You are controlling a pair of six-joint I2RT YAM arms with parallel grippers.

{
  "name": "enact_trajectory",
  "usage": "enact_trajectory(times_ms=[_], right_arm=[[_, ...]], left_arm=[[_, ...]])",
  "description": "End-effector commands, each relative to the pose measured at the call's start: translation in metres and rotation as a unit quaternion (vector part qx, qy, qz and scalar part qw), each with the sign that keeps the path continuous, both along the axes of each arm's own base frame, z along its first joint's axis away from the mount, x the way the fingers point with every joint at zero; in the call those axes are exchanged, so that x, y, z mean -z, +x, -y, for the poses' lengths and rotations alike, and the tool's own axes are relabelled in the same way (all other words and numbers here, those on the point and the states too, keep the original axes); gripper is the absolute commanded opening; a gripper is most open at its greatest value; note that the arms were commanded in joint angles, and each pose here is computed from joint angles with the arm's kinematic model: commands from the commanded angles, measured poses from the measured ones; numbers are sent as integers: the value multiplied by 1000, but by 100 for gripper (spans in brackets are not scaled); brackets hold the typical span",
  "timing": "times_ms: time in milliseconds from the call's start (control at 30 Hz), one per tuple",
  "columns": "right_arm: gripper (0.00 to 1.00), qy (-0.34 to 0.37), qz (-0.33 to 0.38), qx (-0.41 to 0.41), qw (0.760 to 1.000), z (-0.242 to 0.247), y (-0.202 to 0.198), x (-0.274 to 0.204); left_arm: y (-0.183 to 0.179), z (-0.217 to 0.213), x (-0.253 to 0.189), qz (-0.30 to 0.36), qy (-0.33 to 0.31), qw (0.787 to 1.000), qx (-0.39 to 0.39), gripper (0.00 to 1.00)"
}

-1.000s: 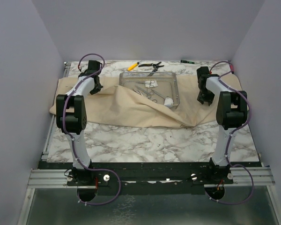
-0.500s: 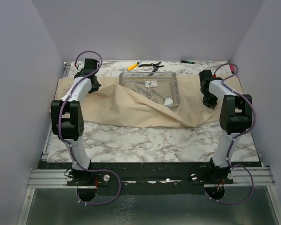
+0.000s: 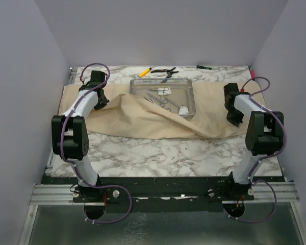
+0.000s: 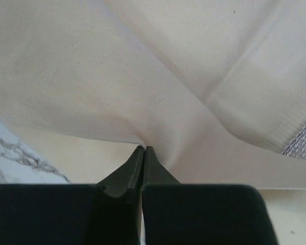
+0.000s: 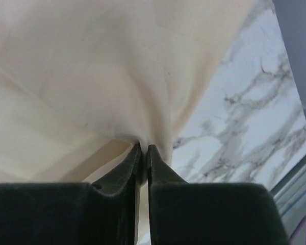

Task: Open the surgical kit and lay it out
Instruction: Open the surgical kit at the center of the board.

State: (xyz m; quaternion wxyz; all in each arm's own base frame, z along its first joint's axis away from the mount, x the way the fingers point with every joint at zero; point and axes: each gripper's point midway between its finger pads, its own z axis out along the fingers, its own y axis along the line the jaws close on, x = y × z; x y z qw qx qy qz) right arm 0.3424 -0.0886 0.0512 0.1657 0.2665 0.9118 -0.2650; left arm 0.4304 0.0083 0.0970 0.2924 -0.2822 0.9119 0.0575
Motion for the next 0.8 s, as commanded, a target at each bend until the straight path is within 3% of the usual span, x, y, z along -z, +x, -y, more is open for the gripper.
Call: enact_trajectory(times_ms=[0, 233, 400, 767], right_arm=[[8, -1, 14, 58, 998, 13, -40, -2], [8, 9, -2, 128, 992, 18, -88, 11], [15, 18, 20, 162, 986, 15, -107, 11], [15, 13, -9, 295, 955, 32, -163, 19]], left_arm=[[-46, -7, -20, -5, -7, 999, -34, 0], [-125, -15, -9, -21, -13, 994, -105, 0], [-176, -24, 4, -36, -16, 985, -171, 0], [-274, -54, 24, -88, 25, 935, -342, 0]])
